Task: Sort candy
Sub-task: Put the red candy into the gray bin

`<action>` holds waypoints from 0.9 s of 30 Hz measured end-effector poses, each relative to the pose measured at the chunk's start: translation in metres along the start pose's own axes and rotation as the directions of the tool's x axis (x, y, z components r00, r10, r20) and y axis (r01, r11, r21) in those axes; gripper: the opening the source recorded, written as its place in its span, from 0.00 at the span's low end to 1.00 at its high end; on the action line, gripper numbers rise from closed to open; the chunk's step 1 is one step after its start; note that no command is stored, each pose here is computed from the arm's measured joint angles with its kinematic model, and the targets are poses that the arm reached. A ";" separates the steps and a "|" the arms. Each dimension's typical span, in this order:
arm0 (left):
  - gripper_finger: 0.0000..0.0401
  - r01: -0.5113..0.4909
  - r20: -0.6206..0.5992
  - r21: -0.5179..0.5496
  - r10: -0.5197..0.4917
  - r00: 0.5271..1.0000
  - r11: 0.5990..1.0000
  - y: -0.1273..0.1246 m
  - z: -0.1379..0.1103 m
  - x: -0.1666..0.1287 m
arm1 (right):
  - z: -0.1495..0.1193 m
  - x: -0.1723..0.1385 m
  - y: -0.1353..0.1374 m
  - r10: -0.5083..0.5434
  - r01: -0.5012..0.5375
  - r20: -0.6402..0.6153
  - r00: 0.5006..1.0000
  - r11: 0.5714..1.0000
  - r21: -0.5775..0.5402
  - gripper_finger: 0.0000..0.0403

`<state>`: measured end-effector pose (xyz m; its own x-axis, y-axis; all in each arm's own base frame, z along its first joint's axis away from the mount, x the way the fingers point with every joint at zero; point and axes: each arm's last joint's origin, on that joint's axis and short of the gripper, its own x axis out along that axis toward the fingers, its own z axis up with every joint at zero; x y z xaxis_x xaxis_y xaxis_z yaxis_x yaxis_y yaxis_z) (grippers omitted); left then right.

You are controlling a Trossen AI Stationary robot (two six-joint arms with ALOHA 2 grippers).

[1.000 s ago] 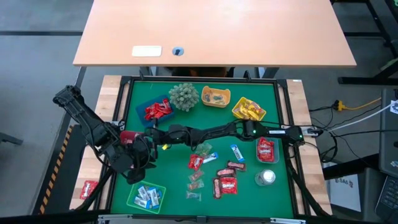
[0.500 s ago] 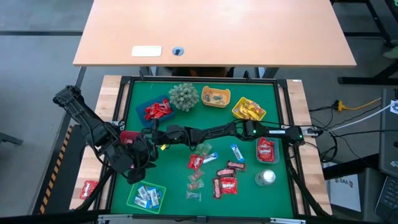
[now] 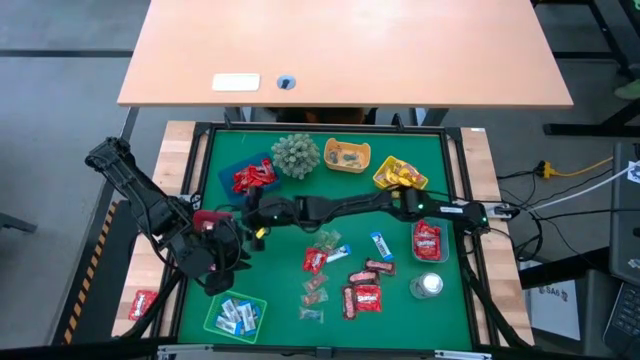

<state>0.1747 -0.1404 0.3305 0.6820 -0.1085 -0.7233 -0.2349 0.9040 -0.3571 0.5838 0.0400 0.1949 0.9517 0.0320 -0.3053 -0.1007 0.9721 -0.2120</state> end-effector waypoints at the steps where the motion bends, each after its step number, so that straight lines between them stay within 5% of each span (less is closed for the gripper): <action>1: 0.24 0.000 0.001 0.000 0.000 1.000 1.000 0.000 0.000 0.000 | 0.007 -0.007 -0.002 0.006 -0.006 -0.038 0.999 1.000 -0.018 0.67; 8: 0.24 -0.044 0.088 -0.007 0.045 0.995 0.999 -0.003 0.003 0.005 | 0.038 -0.064 -0.011 0.068 -0.127 -0.356 0.932 0.981 -0.145 0.66; 14: 0.24 -0.090 0.217 -0.029 0.094 0.972 0.996 -0.013 0.009 0.024 | 0.050 -0.121 -0.015 0.103 -0.218 -0.626 0.773 0.970 -0.110 0.66; 20: 0.24 -0.120 0.245 0.074 0.098 0.964 0.990 -0.024 0.014 0.052 | 0.068 -0.171 -0.007 0.144 -0.259 -0.748 0.647 0.965 -0.039 0.66; 27: 0.28 -0.166 0.243 0.071 0.144 0.959 0.984 -0.028 0.016 0.092 | 0.084 -0.217 0.021 0.173 -0.302 -0.835 0.522 0.953 0.009 0.66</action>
<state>0.2556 -0.1695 0.2834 0.7885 0.1264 -0.6019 -0.2949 0.9365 -0.1896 0.3993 0.0726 0.3343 0.2375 -0.0093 -0.9714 -0.3803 0.9192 -0.1017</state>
